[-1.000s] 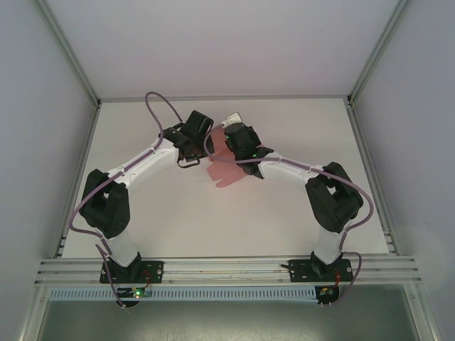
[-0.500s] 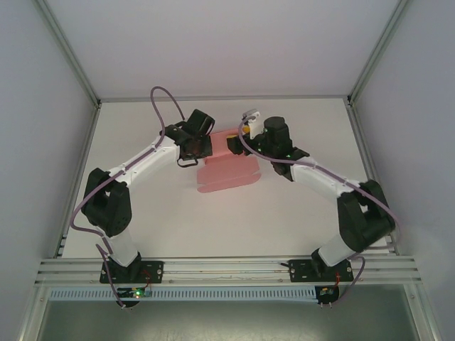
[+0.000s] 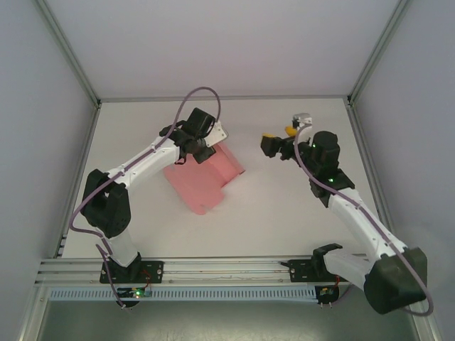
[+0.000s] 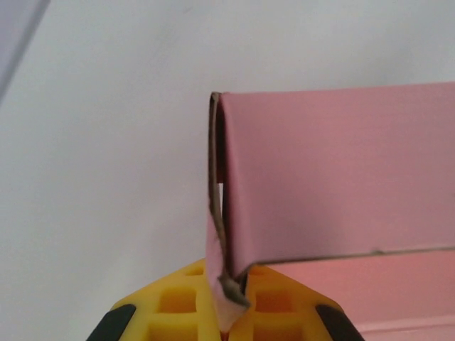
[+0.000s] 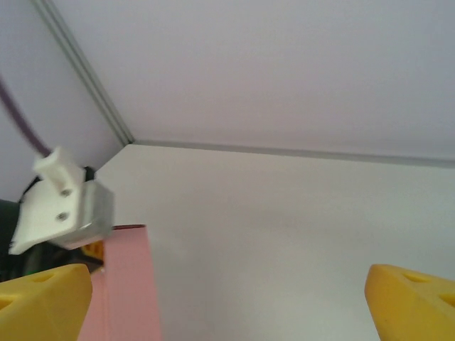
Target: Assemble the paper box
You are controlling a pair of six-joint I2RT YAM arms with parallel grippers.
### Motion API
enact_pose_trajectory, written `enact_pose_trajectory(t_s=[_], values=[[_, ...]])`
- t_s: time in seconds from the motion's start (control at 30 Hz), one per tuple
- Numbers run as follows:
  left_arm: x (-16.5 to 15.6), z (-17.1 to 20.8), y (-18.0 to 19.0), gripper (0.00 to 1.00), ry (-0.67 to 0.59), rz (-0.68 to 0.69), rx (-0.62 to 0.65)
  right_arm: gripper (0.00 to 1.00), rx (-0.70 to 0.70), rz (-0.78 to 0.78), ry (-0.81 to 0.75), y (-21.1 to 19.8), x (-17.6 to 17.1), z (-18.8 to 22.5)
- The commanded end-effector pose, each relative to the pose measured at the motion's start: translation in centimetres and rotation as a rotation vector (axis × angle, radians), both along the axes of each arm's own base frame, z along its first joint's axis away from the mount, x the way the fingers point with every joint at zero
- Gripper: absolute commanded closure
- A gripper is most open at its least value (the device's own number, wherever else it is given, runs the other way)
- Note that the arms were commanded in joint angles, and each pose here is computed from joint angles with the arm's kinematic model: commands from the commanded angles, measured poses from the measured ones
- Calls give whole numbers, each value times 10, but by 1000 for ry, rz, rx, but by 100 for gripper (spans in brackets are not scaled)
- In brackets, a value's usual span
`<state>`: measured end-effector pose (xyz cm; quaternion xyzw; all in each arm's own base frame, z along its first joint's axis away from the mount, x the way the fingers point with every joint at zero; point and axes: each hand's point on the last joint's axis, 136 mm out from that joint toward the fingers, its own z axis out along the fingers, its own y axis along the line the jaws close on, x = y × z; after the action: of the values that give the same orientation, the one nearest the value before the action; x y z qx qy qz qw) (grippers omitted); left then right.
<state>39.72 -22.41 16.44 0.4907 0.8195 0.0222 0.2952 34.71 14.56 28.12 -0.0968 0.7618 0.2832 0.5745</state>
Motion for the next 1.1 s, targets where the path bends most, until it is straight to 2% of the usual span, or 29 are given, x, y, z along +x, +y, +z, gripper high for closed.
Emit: enact_pose_trajectory(t_s=[0.0, 0.07, 0.17, 0.27, 0.37, 0.47, 0.57, 0.7, 0.8, 0.9, 1.0, 1.07], values=[[-25, 11, -15, 100, -135, -565, 220, 2, 42, -21, 57, -9, -14, -17], [-39, 3, -18, 100, -155, -766, 321, 2, 50, -18, 67, -12, -22, -23], [-45, 6, -28, 100, -236, -946, 419, 2, 30, -30, 83, -18, -31, -29], [-36, 8, -46, 99, -336, -1043, 493, 2, 22, -48, 87, -24, -38, -32], [-31, -13, -50, 99, -353, -1156, 699, 2, 16, -71, 75, -31, -43, -35], [-24, -36, -51, 100, -370, -1237, 839, 2, 11, -112, 79, -40, -44, -43], [-27, -52, -56, 100, -385, -1326, 878, 2, 24, -169, 94, -51, -43, -48], [-39, -69, -64, 100, -419, -1478, 915, 2, 28, -154, 100, -50, -43, -52], [-51, -81, -74, 100, -405, -1529, 897, 2, 31, -150, 115, -50, -42, -58], [-60, -93, -78, 94, -369, -1568, 894, 2, 35, -157, 123, -52, -42, -63], [-61, -93, -83, 72, -365, -1562, 879, 2, 42, -159, 129, -54, -41, -66], [-58, -90, -85, 62, -362, -1536, 874, 2, 46, -159, 133, -54, -41, -67]])
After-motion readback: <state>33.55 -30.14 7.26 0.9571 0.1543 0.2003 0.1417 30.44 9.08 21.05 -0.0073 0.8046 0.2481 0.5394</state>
